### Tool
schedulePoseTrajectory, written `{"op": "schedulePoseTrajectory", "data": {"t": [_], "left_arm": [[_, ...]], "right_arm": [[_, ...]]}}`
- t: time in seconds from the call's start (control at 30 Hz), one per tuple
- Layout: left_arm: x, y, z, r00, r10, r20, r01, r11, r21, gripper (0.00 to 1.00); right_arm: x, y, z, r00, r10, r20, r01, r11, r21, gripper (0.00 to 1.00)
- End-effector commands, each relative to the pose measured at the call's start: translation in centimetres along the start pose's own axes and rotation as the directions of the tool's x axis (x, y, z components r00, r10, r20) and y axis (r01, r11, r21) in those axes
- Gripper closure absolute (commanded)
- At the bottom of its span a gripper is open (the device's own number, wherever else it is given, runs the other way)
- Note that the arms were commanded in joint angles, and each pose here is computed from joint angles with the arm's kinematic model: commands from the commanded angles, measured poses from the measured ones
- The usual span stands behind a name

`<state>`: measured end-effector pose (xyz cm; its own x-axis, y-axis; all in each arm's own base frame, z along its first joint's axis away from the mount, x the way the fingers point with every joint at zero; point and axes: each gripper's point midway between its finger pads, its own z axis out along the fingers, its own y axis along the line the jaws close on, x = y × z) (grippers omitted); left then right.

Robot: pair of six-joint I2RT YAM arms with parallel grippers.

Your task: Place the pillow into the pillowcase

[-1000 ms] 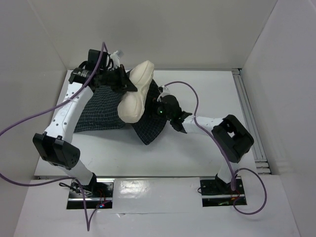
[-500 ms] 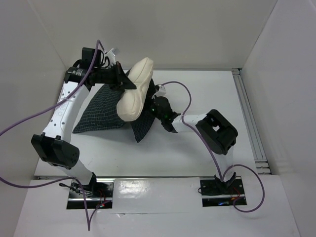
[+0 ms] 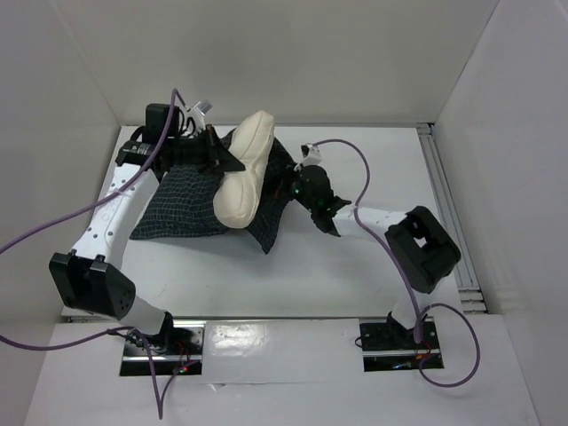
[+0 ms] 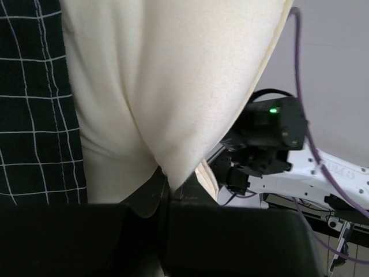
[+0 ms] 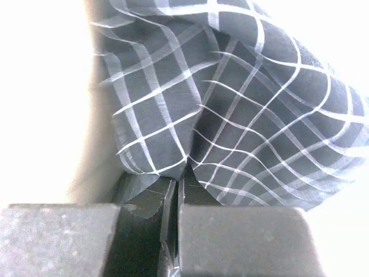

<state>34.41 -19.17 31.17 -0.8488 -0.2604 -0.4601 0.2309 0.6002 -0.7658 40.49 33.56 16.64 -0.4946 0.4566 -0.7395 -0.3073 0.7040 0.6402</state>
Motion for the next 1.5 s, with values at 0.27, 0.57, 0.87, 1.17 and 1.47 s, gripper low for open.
{"op": "schedulePoseTrajectory", "data": {"t": [0.27,0.57,0.87,1.17,1.47], "left_arm": [[1.4,6.8,3.6,0.998,-0.066,0.012,0.067,0.989,-0.129,1.00],[1.3,9.5,4.1,0.996,-0.081,0.021,0.083,0.978,-0.193,1.00],[1.9,10.9,5.3,0.994,-0.110,-0.004,0.107,0.975,-0.195,1.00],[4.0,12.8,9.2,0.994,-0.089,-0.056,0.066,0.944,-0.322,1.00],[4.6,16.3,10.4,0.991,-0.099,-0.091,0.052,0.908,-0.417,1.00]], "right_arm": [[-0.5,-2.8,-6.6,0.991,-0.047,-0.129,0.046,0.999,-0.007,1.00],[1.5,-10.6,-9.4,0.984,-0.048,-0.171,0.088,0.968,0.233,1.00],[1.0,-12.5,-10.8,0.987,-0.032,-0.157,0.078,0.952,0.296,0.97],[-4.0,-11.2,-11.5,1.000,-0.025,-0.013,0.028,0.939,0.342,1.00],[-5.9,-15.9,-16.8,0.996,0.025,0.084,-0.062,0.877,0.477,0.98]]}}
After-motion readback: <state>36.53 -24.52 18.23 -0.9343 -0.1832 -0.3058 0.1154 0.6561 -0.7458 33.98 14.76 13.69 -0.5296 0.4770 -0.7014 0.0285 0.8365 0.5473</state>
